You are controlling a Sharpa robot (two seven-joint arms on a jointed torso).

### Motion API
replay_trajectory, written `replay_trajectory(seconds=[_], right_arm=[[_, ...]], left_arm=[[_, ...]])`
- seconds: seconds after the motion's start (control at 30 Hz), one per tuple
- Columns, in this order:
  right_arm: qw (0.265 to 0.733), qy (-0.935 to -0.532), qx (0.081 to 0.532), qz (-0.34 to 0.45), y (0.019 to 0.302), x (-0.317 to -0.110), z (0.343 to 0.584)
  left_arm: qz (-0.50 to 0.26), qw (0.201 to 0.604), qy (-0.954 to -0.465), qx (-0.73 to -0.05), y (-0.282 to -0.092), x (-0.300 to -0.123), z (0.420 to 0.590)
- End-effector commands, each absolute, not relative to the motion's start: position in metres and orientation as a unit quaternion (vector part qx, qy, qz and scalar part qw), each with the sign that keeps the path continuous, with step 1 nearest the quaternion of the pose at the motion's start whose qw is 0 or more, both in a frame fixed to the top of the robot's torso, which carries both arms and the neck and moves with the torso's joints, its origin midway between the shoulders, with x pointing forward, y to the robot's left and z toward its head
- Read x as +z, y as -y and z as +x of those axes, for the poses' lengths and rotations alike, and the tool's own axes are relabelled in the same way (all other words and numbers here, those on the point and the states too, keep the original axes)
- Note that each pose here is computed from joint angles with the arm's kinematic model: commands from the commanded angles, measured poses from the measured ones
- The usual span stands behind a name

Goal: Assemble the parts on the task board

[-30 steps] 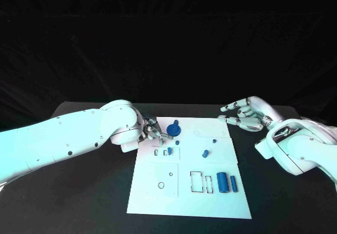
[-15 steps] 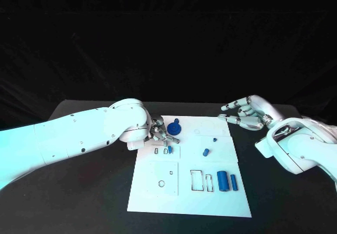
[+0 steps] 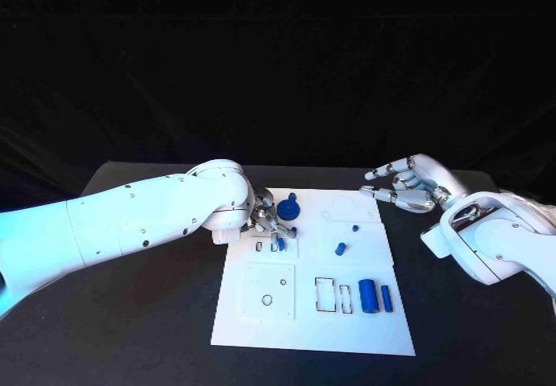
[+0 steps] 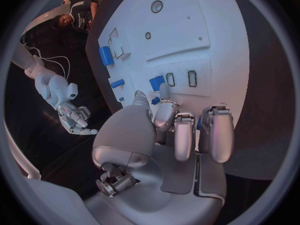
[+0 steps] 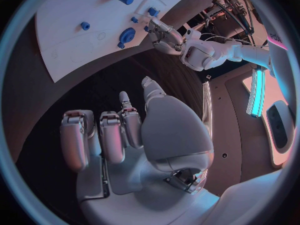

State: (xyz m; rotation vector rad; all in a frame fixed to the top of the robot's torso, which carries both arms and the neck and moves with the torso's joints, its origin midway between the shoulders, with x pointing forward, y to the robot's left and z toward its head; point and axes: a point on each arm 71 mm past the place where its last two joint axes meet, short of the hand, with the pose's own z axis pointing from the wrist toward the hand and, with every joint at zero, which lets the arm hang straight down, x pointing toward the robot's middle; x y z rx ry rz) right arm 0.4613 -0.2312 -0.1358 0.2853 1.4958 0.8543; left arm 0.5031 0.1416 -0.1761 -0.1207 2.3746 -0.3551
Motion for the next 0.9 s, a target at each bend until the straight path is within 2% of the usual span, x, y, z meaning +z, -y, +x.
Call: replay_trajectory(seconds=[0.03,0.9], right_arm=[[0.643,-0.657,0.376,0.116,0.2301,-0.1356,0.4611],[0.641,-0.659,0.375,0.117,0.2291,-0.1381,0.4627]], left_arm=[[-0.042,0.350,-0.930,-0.101,-0.1453,-0.1789,0.5029],[-0.038,0.346,-0.932,-0.099,-0.1393,-0.1832,0.5039]])
